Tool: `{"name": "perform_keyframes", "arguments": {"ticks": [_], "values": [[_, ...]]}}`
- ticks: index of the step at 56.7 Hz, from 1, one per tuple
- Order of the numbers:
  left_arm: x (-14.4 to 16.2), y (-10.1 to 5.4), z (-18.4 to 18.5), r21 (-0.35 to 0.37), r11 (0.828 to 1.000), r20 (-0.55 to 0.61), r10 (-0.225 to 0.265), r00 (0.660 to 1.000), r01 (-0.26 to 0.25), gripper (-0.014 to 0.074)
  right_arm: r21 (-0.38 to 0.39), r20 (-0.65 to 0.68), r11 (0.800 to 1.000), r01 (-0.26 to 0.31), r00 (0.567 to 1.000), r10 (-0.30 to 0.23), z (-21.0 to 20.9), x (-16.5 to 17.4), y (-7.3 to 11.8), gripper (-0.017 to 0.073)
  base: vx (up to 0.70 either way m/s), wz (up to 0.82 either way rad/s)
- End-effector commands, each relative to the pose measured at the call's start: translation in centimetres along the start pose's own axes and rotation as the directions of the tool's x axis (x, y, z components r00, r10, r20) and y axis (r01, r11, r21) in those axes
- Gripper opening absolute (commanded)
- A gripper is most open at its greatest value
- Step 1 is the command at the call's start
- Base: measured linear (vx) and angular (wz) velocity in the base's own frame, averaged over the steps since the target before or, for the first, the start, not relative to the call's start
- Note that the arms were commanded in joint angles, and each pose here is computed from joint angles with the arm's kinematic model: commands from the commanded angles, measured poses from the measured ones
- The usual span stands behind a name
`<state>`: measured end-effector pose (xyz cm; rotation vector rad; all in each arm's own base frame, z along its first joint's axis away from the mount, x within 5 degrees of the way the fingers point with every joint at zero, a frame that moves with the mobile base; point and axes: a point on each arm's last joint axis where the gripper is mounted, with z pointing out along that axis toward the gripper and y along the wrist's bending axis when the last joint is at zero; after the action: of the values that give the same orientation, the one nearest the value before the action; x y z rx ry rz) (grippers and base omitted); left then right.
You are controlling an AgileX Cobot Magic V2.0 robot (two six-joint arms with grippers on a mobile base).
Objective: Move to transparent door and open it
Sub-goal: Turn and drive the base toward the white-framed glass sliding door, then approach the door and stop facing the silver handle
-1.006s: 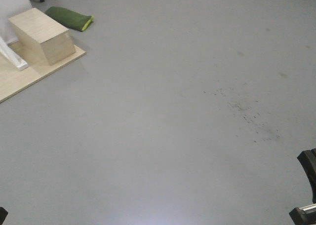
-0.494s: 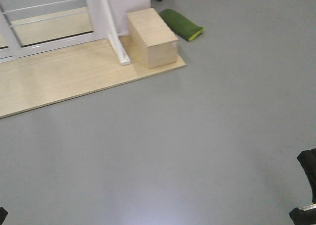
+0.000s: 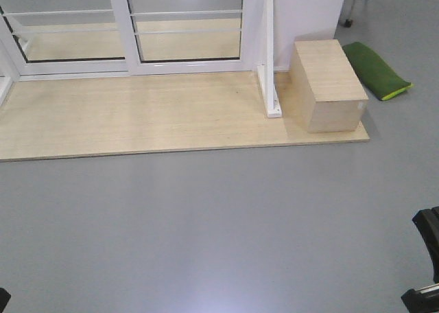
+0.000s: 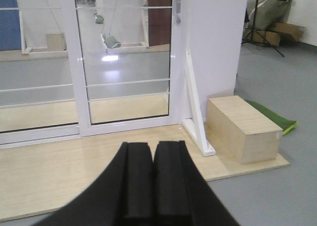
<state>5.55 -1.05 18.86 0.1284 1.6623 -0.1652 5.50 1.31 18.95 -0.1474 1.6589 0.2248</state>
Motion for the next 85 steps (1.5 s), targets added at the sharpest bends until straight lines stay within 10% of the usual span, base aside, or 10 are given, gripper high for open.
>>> {"name": "perform_keyframes", "arguments": {"ticks": [1, 85], "values": [[-0.64, -0.06, -0.1, 0.011, 1.0, 0.096, -0.011, 0.995, 0.01, 0.0003, -0.006, 0.095, 1.0, 0.012, 0.995, -0.011, -0.09, -0.7, 0.06, -0.0001, 0.46, 0.32], [-0.64, -0.06, -0.1, 0.011, 1.0, 0.096, -0.011, 0.995, 0.01, 0.0003, -0.006, 0.095, 1.0, 0.012, 0.995, -0.011, -0.09, -0.7, 0.06, -0.0001, 0.52, -0.02]]}}
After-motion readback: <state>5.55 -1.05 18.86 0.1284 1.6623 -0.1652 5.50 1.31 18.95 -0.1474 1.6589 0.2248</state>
